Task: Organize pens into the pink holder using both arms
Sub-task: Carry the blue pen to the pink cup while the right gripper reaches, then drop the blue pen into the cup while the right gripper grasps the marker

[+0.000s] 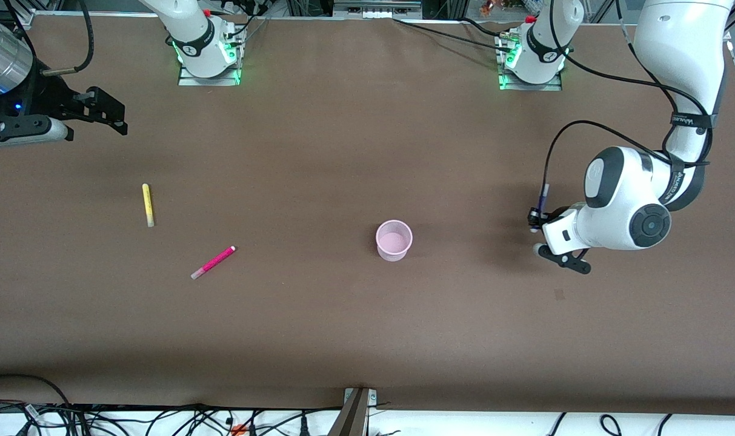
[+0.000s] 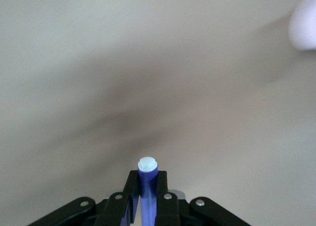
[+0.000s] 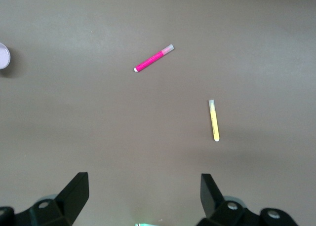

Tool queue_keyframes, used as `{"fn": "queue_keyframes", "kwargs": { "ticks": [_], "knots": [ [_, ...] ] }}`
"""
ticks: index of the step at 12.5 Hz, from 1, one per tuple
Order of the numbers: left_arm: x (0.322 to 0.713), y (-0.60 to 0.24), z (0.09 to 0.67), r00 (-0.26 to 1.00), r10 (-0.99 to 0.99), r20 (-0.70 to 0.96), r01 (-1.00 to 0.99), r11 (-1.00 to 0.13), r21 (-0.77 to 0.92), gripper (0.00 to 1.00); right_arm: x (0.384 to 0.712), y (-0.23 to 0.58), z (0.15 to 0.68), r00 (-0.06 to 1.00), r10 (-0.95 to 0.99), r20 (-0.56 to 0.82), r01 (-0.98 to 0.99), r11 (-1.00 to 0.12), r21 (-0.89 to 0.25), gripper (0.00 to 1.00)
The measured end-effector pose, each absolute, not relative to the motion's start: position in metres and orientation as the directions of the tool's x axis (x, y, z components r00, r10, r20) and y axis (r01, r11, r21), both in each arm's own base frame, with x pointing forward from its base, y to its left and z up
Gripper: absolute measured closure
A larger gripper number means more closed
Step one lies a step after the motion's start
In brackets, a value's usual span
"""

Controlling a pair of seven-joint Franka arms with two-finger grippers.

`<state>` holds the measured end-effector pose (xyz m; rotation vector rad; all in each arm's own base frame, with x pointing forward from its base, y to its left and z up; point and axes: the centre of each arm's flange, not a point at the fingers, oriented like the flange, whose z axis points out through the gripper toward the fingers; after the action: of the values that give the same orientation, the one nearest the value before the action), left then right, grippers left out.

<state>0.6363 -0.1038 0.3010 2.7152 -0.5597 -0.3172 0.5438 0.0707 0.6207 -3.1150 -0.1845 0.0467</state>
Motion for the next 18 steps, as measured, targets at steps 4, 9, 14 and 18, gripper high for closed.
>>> {"fn": "queue_keyframes", "kwargs": {
  "ticks": [4,9,14,18],
  "knots": [
    [0.641,-0.16,0.314,0.909,-0.398,0.125,-0.351,-0.568,0.744,0.81,0.55,0.072,0.613,0.993,0.118,-0.029,0.118,-0.993,-0.023,0.0],
    [0.671,-0.265,0.335,0.797,-0.328,0.506,-0.603,-0.388,0.698,0.81,0.585,0.073,0.533,0.981,0.123,-0.15,0.125,-0.992,0.003,0.0],
    [0.672,-0.324,0.3,0.541,-0.39,0.745,-0.833,-0.366,0.414,0.81,0.608,0.076,0.49,0.975,0.161,-0.154,0.162,-0.987,-0.001,0.0],
    [0.647,-0.325,0.251,0.501,-0.469,0.728,-0.864,-0.315,0.392,0.75,0.632,0.094,0.426,0.991,0.06,-0.116,0.057,-0.998,-0.032,0.0]
  ]
}}
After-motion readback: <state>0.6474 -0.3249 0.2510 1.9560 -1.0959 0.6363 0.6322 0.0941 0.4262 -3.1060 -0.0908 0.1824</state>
